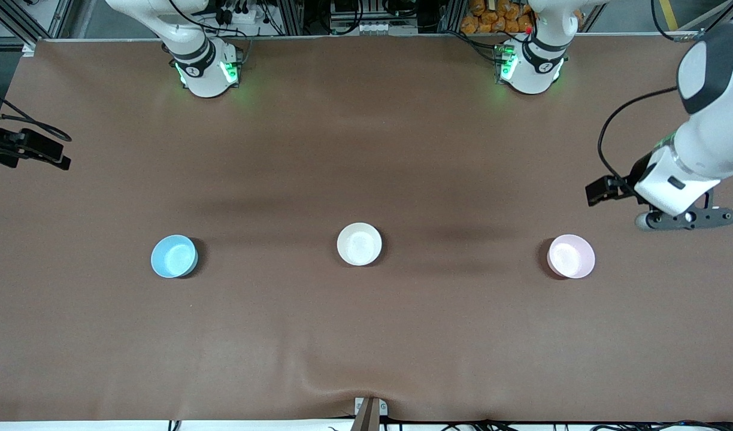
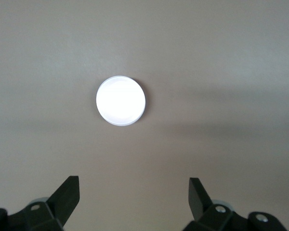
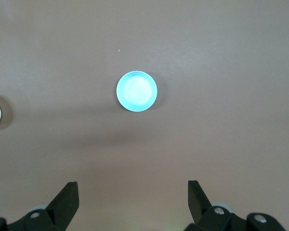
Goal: Stack pink and blue bowls on white bowl
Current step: 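Reach the left gripper down to the rim of the pink bowl, then close the left gripper on the pink bowl rim and lift it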
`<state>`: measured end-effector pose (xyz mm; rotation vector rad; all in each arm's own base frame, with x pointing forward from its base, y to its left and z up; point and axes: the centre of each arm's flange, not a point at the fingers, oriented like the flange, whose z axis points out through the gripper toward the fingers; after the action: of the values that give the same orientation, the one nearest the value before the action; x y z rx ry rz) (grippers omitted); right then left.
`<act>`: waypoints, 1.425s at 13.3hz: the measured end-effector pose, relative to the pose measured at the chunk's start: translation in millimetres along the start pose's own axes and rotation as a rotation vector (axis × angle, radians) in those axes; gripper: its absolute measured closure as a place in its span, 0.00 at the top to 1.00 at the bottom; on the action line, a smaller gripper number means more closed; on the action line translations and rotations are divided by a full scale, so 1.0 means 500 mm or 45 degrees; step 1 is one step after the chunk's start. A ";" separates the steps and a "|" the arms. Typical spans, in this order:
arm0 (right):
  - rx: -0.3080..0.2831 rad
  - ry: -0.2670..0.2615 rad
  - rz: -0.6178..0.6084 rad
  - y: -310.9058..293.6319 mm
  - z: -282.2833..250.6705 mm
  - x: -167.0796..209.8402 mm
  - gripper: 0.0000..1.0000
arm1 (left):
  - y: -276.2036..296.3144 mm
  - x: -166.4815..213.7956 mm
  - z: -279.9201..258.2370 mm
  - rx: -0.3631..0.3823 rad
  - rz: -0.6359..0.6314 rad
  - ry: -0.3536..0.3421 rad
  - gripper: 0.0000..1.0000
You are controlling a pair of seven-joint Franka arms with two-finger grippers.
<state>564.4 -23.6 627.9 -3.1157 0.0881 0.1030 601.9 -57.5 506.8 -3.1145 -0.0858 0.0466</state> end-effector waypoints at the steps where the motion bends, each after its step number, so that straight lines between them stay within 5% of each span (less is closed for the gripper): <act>1: -0.001 -0.004 -0.007 -0.007 0.004 0.002 1.00 | -0.023 0.008 0.045 -0.008 -0.023 0.016 1.00; 6: -0.005 -0.019 -0.006 -0.006 0.008 0.002 1.00 | -0.129 0.031 0.249 -0.056 -0.124 0.000 1.00; 14: -0.006 -0.075 0.029 0.025 0.013 -0.010 1.00 | -0.211 0.077 0.415 -0.138 -0.116 0.028 1.00; 19: -0.006 -0.080 0.024 0.021 0.013 -0.011 1.00 | -0.266 0.090 0.514 -0.183 -0.077 0.069 0.84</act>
<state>557.9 -33.6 621.3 -3.1137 0.1159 0.2010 631.9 84.1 252.3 -3.2513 -0.1907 -0.0473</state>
